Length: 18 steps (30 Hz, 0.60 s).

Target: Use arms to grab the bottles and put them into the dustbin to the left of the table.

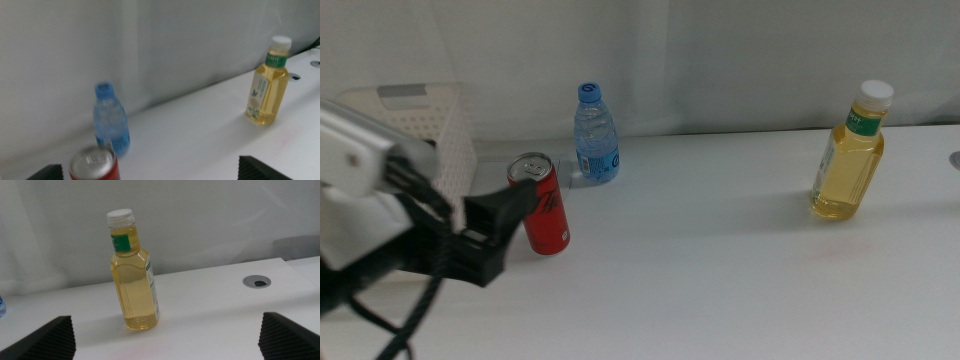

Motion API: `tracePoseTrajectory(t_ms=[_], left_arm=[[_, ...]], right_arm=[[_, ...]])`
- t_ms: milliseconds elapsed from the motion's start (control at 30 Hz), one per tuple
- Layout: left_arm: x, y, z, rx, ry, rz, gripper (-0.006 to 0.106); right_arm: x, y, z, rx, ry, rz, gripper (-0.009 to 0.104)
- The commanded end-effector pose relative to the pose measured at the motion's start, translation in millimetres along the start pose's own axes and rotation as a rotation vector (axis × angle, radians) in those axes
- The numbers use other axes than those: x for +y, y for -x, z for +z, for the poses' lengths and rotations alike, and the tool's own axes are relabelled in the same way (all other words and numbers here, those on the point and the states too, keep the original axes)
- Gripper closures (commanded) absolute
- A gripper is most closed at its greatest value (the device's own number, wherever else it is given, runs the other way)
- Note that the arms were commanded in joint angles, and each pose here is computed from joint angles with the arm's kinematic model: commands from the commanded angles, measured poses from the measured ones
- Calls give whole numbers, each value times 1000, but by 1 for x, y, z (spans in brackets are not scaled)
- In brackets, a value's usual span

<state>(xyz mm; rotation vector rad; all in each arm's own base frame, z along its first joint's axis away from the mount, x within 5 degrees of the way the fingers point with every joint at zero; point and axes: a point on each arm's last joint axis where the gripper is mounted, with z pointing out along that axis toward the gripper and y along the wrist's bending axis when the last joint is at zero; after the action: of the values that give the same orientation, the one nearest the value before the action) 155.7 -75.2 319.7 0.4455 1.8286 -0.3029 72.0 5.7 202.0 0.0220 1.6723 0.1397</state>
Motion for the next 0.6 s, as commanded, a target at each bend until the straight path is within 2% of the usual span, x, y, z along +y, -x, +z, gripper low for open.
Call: tracePoseTrajectory(t_ms=[0, 67, 333, 567], left_arm=[[-2, -13, 17, 7, -8, -83, 9], [-2, -28, 26, -1, 4, -126, 9], [1, -88, 45, -17, 45, -128, 9], [4, -115, 63, 10, 88, -140, 9]], right_arm=[[-2, -12, 1, 30, -9, -5, -8], [-2, -12, 1, 30, -9, -5, -8], [-2, -12, 1, 37, -11, -5, -8], [-2, -12, 1, 30, -9, -5, -8]])
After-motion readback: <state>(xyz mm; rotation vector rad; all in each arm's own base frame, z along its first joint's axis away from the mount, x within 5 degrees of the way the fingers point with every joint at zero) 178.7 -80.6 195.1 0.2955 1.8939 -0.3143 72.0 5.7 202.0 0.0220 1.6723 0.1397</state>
